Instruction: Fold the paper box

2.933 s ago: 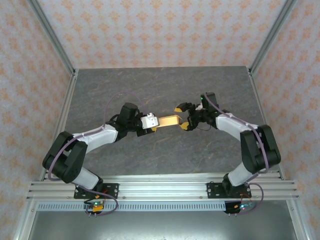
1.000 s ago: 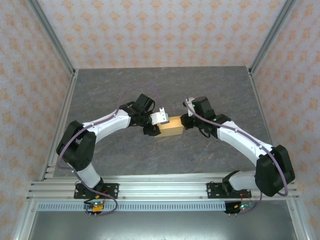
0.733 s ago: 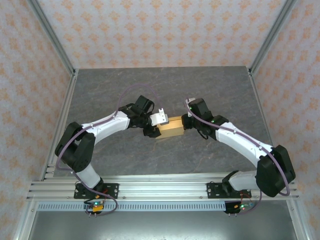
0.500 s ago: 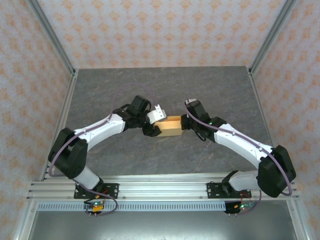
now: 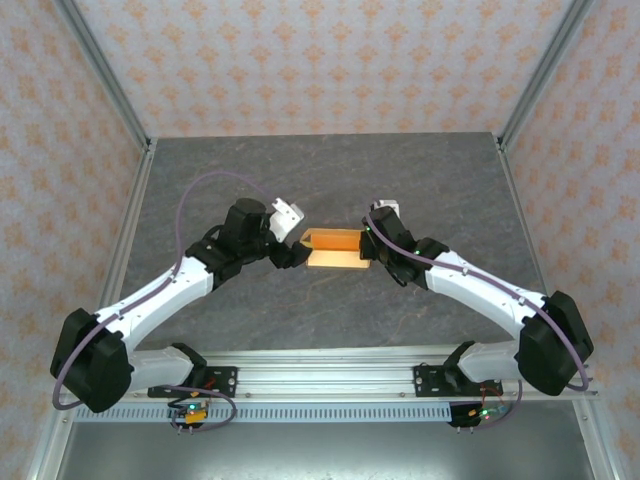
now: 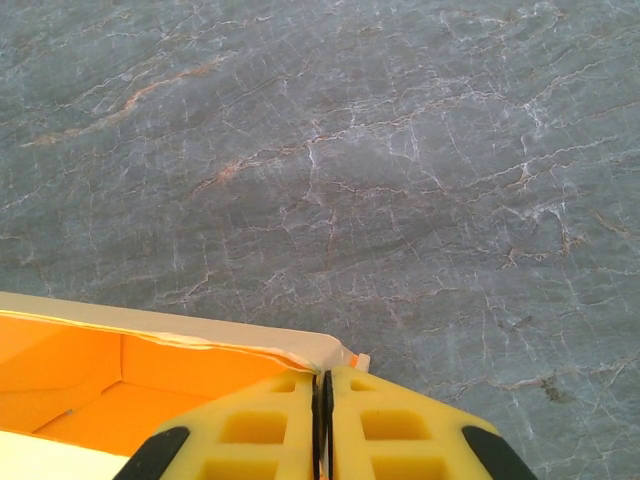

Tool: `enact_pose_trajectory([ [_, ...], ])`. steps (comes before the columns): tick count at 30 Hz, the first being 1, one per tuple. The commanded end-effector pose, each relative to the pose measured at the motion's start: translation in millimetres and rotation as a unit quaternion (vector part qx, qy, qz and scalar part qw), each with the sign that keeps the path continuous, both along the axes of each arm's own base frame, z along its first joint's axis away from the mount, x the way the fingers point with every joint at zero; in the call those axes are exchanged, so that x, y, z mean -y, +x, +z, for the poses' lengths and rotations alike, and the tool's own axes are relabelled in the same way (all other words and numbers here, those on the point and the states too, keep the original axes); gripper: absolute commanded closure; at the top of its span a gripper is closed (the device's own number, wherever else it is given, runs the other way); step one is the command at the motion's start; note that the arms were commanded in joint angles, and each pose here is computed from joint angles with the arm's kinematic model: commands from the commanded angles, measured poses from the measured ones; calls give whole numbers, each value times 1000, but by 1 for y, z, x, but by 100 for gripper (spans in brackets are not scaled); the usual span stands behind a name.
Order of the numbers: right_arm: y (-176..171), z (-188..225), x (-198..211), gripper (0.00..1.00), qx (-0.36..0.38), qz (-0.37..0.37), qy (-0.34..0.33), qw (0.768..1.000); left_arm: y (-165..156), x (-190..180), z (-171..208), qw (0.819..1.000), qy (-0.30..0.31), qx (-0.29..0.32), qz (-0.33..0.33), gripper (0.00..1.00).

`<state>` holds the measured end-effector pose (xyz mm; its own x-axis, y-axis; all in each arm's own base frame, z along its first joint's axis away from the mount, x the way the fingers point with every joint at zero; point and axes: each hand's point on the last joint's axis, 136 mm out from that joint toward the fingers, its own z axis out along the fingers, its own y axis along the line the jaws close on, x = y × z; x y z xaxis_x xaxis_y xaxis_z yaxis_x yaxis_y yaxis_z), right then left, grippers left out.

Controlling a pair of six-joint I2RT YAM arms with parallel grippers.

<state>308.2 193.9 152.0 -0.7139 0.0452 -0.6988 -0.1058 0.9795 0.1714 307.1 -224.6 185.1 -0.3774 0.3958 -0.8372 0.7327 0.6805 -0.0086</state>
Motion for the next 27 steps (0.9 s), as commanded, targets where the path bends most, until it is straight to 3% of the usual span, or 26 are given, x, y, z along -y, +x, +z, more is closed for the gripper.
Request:
enact_pose_trajectory([
  [1, 1, -8, 5, 89, -2, -21, -10, 1000, 4, 7, -5, 1000, -24, 14, -9, 28],
  [7, 1, -10, 4, 88, -6, -7, -25, 1000, 12, 14, -33, 998, -17, 41, -44, 25],
  [15, -1, -11, -3, 88, -21, 29, -45, 998, 18, 21, -43, 992, 9, 61, -111, 24],
  [19, -1, -9, -7, 88, -29, 25, -31, 999, 20, 31, -59, 991, 4, 14, -131, 29],
  [23, 0, -6, -9, 88, -38, 3, -9, 999, 37, 27, -62, 998, -4, -9, -69, 41],
  [27, 1, -6, -9, 88, -45, -20, 9, 999, 39, 28, -54, 998, -9, -2, -55, 48],
])
